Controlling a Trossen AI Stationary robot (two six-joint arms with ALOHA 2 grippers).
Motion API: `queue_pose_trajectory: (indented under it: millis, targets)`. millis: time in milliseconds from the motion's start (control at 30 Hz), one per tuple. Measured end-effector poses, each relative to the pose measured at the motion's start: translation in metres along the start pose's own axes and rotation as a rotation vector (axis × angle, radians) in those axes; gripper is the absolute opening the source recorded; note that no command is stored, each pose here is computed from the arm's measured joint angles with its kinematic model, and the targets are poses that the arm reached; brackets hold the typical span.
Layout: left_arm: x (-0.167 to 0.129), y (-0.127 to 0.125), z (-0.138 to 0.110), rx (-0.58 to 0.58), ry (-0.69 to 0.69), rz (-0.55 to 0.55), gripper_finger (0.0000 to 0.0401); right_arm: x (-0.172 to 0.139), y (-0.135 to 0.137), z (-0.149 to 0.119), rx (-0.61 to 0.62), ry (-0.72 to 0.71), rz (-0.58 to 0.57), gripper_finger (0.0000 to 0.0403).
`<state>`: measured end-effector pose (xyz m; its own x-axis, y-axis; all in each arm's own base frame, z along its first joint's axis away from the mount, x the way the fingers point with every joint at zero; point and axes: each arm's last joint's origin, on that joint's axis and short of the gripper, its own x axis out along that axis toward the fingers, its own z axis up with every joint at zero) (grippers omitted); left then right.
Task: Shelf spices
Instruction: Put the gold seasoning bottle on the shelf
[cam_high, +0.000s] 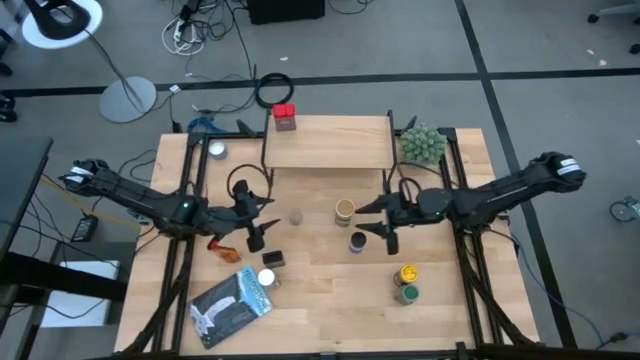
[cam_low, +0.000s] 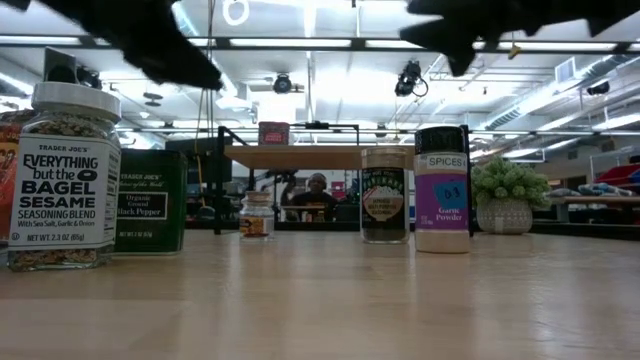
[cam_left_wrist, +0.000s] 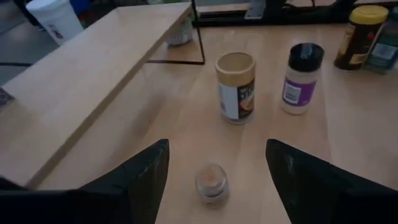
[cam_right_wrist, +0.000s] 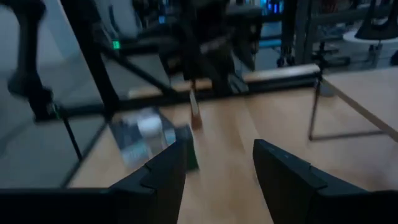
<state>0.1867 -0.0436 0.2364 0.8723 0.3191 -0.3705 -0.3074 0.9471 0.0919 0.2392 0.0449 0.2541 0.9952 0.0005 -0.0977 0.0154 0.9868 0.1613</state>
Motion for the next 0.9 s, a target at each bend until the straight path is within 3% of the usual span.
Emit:
queue_pose_trajectory:
  millis: [233,467,667,767,900]
  targets:
    - [-0.019,0.019,-0.043,-0.085,-0.14,-0.121,0.0272,0.024,0.004,-0.008,-0.07,0.019,0.044,0.0187]
    - [-0.032,0.03,-0.055,-0.066,-0.203,-0.132,0.0272,0.048,0.01,-0.004,-0.124,0.056,0.036,0.0187]
    - [-0.031,0.03,-0.058,-0.057,-0.194,-0.13,0.0272,0.072,0.014,0.005,-0.166,0.213,-0.001,0.0187]
    - [-0.03,0.029,-0.058,-0.056,-0.192,-0.13,0.0272,0.076,0.013,0.011,-0.197,0.326,-0.064,0.0187]
    - [-0.03,0.029,-0.059,-0.054,-0.183,-0.129,0.0272,0.069,0.0,0.02,-0.17,0.469,-0.239,0.0183]
